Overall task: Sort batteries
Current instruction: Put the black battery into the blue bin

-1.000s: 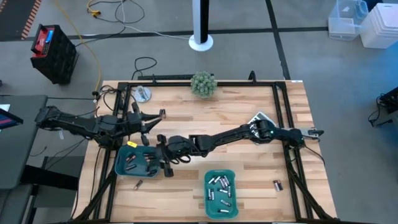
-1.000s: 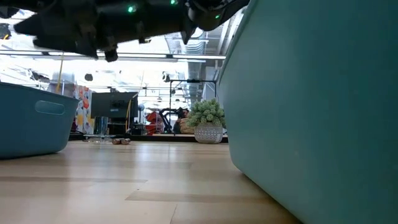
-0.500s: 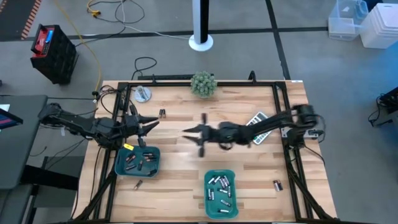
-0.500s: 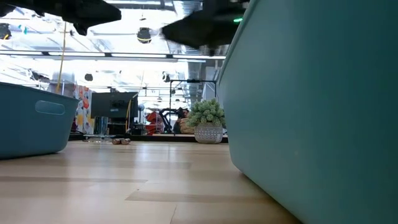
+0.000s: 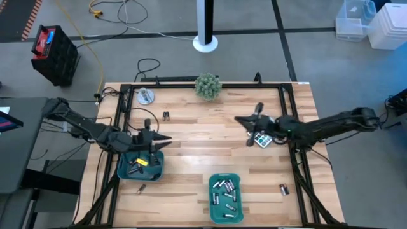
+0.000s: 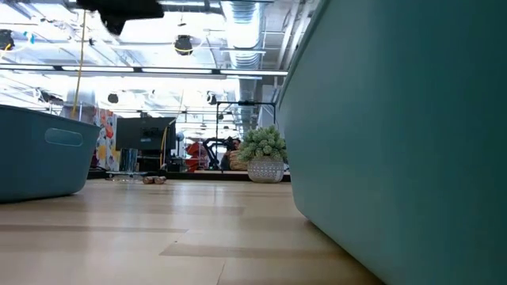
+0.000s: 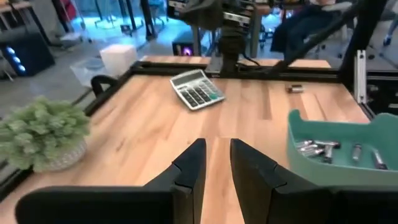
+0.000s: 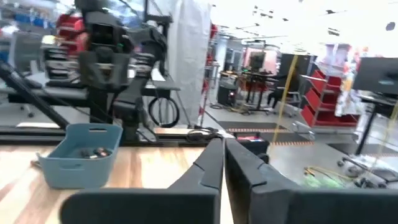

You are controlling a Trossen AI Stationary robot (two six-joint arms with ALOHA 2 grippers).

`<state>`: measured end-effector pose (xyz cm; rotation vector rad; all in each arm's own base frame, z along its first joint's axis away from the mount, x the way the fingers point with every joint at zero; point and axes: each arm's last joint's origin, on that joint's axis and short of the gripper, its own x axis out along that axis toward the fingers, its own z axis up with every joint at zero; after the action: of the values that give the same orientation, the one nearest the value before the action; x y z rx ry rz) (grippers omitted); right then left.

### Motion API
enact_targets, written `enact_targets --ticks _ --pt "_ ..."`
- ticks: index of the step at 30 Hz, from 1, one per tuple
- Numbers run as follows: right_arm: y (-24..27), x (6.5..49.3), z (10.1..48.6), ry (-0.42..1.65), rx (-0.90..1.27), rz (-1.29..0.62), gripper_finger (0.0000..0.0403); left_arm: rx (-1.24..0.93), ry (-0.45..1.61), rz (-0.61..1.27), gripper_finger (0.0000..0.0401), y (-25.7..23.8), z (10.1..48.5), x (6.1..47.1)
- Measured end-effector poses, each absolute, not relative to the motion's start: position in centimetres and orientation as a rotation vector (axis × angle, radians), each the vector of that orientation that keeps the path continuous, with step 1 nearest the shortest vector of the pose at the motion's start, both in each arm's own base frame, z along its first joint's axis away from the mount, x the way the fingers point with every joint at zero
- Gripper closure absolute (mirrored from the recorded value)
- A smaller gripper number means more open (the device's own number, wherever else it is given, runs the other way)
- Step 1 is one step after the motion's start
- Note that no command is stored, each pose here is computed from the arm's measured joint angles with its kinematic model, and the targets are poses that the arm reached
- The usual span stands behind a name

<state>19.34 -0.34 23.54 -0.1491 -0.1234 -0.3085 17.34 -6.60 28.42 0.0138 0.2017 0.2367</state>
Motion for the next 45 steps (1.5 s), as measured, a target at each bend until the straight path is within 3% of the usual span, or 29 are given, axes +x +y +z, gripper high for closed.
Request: enact_targets --ticks 7,13,20,26,40,45 --pt "-0.7 15.0 23.2 -0.089 -0.138 -0.368 0.0397 0.003 0.389 0.164 0.0328 -9.9 30.0 19.2" --pt "-0.9 13.3 23.1 -0.032 -0.127 -0.411 0.0398 -0.152 0.576 -0.029 0.0281 -13.8 30.0 20.5" --pt "-1.0 12.9 22.9 -0.003 -0.14 -0.455 0.0398 -0.422 1.071 -0.009 0.0218 -15.9 27.5 20.7" --pt "-1.1 12.9 22.6 0.028 -0.155 -0.475 0.0399 -0.625 1.344 -0.003 0.0208 -18.3 25.6 20.1" --pt "-1.0 12.9 23.0 0.0 -0.191 -0.477 0.0399 -0.539 1.552 0.241 0.0215 -24.4 20.2 15.8" --pt "-1.1 12.9 23.1 -0.011 -0.196 -0.479 0.0399 -0.504 1.504 0.369 0.0215 -24.4 19.4 14.4"
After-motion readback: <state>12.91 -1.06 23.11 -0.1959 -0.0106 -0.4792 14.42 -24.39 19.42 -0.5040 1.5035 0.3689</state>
